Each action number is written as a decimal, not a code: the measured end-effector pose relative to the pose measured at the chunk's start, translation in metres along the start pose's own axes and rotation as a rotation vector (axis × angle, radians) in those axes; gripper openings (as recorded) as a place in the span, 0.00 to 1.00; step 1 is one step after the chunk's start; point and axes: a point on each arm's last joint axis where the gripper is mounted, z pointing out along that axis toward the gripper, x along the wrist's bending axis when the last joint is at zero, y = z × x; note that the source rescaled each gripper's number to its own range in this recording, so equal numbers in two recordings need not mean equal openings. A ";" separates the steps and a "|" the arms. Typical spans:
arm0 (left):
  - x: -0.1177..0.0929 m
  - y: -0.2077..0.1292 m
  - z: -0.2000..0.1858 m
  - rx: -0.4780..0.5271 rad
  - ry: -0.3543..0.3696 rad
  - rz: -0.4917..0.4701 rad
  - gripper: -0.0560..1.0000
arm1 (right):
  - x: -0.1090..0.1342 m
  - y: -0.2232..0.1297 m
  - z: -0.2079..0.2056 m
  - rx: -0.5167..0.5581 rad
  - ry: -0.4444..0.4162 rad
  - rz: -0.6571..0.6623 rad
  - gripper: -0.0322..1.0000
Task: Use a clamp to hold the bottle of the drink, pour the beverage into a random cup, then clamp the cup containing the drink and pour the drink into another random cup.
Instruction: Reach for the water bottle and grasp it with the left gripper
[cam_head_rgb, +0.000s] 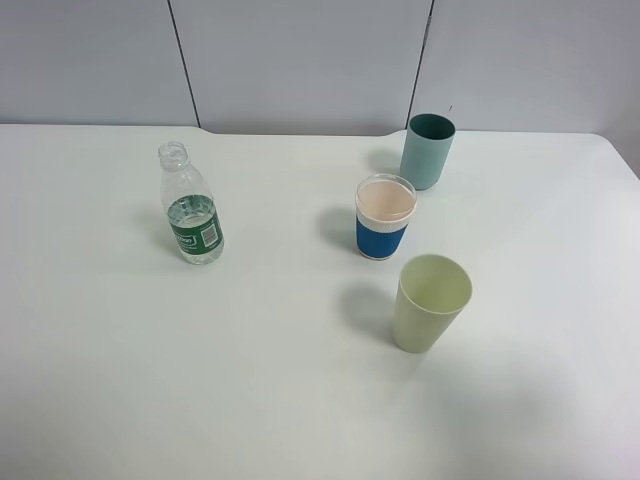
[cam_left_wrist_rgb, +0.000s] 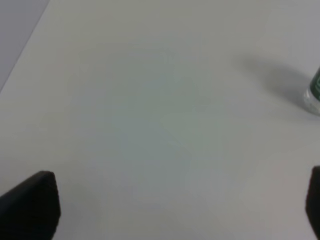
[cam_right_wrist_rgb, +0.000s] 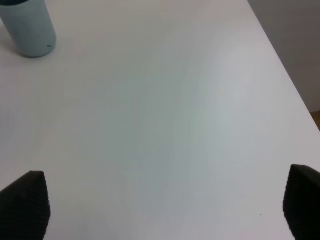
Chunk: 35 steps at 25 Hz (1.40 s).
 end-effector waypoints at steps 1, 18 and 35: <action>0.000 0.000 0.000 0.000 0.000 0.000 1.00 | 0.000 0.000 0.000 0.000 0.000 0.000 0.88; -0.008 0.034 0.058 0.264 -0.025 0.030 1.00 | 0.000 0.000 0.000 0.000 0.000 0.000 0.88; -0.056 0.030 0.138 0.561 -0.289 0.345 1.00 | 0.000 0.000 0.000 0.000 0.000 0.000 0.88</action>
